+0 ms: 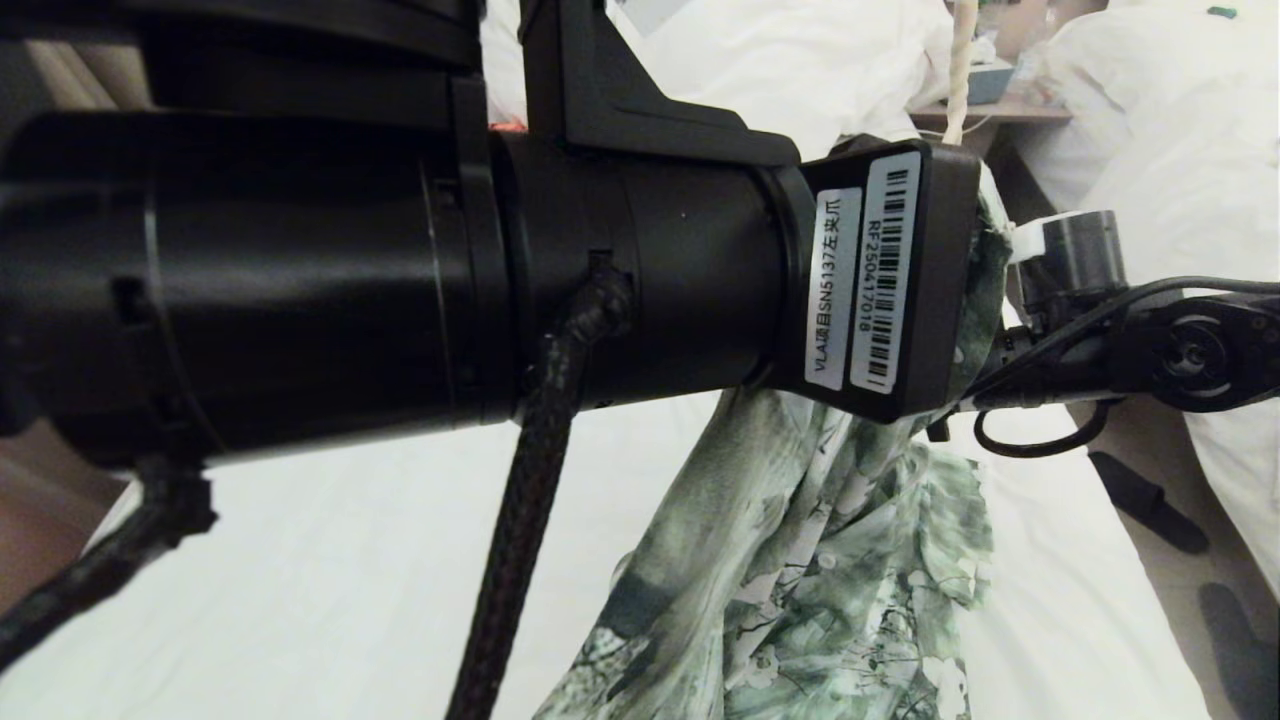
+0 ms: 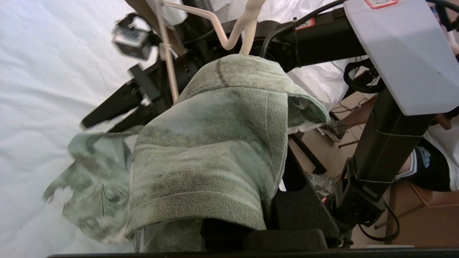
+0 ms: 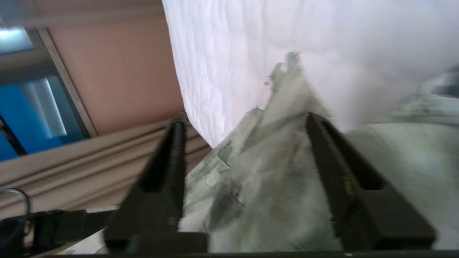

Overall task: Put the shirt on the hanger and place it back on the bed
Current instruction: Hook the other side of the shirt onto the hanger

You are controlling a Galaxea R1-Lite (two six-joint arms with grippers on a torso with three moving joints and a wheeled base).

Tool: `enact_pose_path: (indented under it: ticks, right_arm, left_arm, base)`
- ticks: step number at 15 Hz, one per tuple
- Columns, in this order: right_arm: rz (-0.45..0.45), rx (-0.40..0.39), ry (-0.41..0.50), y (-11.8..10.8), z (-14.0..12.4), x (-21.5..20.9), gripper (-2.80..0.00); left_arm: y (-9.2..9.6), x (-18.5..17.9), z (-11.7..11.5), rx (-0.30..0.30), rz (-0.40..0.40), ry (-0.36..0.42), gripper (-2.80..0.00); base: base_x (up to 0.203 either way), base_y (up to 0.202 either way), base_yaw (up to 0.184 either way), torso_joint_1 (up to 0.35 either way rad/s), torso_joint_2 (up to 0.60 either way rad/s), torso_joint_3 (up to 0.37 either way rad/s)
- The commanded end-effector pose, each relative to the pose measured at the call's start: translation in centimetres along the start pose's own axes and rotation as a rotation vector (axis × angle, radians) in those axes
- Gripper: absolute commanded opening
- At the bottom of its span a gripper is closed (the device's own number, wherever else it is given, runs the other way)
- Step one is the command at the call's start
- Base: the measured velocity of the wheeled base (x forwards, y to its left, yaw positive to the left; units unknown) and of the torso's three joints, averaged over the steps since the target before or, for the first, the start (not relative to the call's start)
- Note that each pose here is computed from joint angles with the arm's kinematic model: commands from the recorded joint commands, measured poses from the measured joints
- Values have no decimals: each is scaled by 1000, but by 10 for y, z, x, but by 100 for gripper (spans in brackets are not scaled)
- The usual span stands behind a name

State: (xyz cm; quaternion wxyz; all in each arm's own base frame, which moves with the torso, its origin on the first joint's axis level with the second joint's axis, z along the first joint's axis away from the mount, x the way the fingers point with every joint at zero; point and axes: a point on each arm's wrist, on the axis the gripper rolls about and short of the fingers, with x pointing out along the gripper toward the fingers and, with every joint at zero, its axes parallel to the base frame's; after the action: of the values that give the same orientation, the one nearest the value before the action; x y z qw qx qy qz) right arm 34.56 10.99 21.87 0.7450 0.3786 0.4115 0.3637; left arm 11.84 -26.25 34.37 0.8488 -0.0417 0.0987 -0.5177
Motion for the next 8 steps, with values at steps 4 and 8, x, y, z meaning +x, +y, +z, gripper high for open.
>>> enact_pose_path:
  ticks: [4,8]
  right_arm:
    - [-3,7,38,-2,-7,12,0]
    - [-26,-53,68,-11,-23,5,0]
  left_arm:
    - [0,0,0,0,2,-1,-280]
    - [1,2,-1,1,30,-1,-280]
  base:
    - [0,0,0,0,0,0]
    - [0,0,0,0,0,0]
